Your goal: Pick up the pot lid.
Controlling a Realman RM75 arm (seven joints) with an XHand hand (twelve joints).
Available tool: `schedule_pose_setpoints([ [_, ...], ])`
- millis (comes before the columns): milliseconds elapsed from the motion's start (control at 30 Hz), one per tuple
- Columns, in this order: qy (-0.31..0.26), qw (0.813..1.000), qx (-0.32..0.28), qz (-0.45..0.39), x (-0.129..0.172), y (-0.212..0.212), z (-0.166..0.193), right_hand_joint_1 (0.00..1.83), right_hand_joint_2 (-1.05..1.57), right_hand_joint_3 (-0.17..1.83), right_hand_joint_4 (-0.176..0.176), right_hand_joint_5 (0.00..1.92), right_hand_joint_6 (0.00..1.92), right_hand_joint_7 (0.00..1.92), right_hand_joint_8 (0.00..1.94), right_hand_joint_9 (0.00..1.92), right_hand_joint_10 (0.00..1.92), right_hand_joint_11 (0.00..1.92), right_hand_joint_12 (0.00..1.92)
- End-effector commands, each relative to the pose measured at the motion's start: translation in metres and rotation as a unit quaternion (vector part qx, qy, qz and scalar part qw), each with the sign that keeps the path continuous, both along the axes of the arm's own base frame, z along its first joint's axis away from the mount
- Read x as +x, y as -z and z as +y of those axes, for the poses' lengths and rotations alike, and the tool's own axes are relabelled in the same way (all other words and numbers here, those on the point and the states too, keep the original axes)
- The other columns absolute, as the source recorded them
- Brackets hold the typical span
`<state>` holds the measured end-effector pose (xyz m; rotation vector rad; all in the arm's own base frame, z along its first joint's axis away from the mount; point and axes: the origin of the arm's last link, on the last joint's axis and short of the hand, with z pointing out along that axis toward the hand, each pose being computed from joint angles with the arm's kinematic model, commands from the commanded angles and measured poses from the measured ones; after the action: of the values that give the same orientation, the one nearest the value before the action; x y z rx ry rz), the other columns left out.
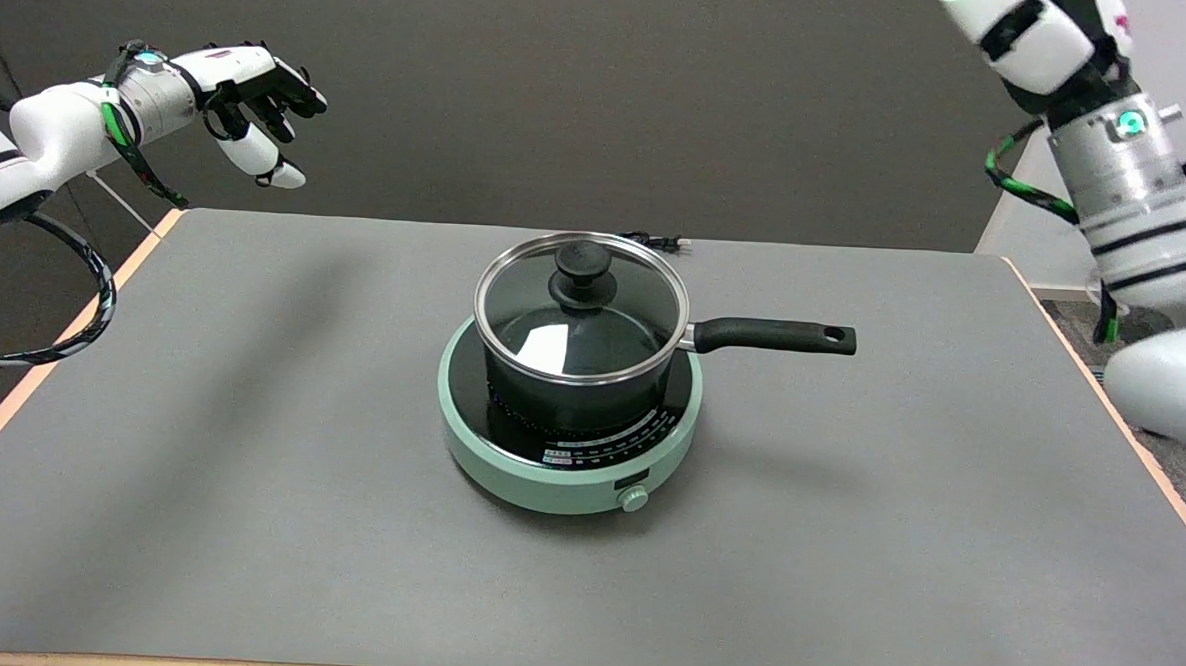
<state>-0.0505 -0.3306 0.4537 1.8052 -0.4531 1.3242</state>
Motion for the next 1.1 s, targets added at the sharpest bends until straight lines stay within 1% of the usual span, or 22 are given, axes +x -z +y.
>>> schedule_pose_setpoints([
  [33, -0.059, 0.955, 0.03, 0.288, 0.055, 0.108, -0.021, 0.7, 0.65, 0.82, 0.03, 0.64, 0.33, 0.71, 0.26, 0.68, 0.48, 0.43, 0.98],
  [133, -0.073, 0.935, 0.033, 0.346, 0.059, 0.131, -0.022, 0.71, 0.64, 0.83, 0.036, 0.63, 0.32, 0.7, 0.25, 0.67, 0.47, 0.43, 0.99],
  [200, -0.076, 0.927, 0.041, 0.364, 0.059, 0.143, -0.023, 0.72, 0.63, 0.84, 0.041, 0.62, 0.31, 0.7, 0.25, 0.67, 0.47, 0.43, 0.99],
  [333, -0.089, 0.919, 0.066, 0.378, 0.059, 0.17, -0.031, 0.74, 0.62, 0.85, 0.039, 0.61, 0.29, 0.69, 0.25, 0.66, 0.46, 0.43, 0.99],
  [433, -0.094, 0.911, 0.081, 0.394, 0.054, 0.193, -0.043, 0.76, 0.61, 0.86, 0.038, 0.6, 0.28, 0.69, 0.25, 0.66, 0.46, 0.43, 1.0],
  [667, -0.073, 0.892, 0.119, 0.43, 0.027, 0.237, -0.069, 0.76, 0.61, 0.87, 0.039, 0.59, 0.28, 0.69, 0.24, 0.66, 0.46, 0.43, 1.0],
  [767, -0.071, 0.878, 0.108, 0.461, 0.019, 0.244, -0.074, 0.73, 0.6, 0.86, 0.042, 0.58, 0.27, 0.69, 0.24, 0.66, 0.46, 0.43, 1.0],
  [933, -0.074, 0.848, 0.075, 0.519, 0.009, 0.246, -0.079, 0.71, 0.57, 0.87, 0.053, 0.55, 0.25, 0.69, 0.24, 0.66, 0.44, 0.43, 0.97],
  [1000, -0.076, 0.835, 0.069, 0.54, 0.003, 0.248, -0.08, 0.71, 0.56, 0.87, 0.065, 0.54, 0.24, 0.68, 0.24, 0.66, 0.44, 0.42, 0.95],
  [1067, -0.081, 0.821, 0.067, 0.561, -0.004, 0.252, -0.08, 0.72, 0.54, 0.91, 0.068, 0.53, 0.23, 0.68, 0.21, 0.64, 0.46, 0.42, 0.93],
  [1100, -0.084, 0.814, 0.067, 0.571, -0.007, 0.255, -0.08, 0.71, 0.54, 0.9, 0.07, 0.53, 0.23, 0.67, 0.22, 0.65, 0.44, 0.42, 0.91],
])
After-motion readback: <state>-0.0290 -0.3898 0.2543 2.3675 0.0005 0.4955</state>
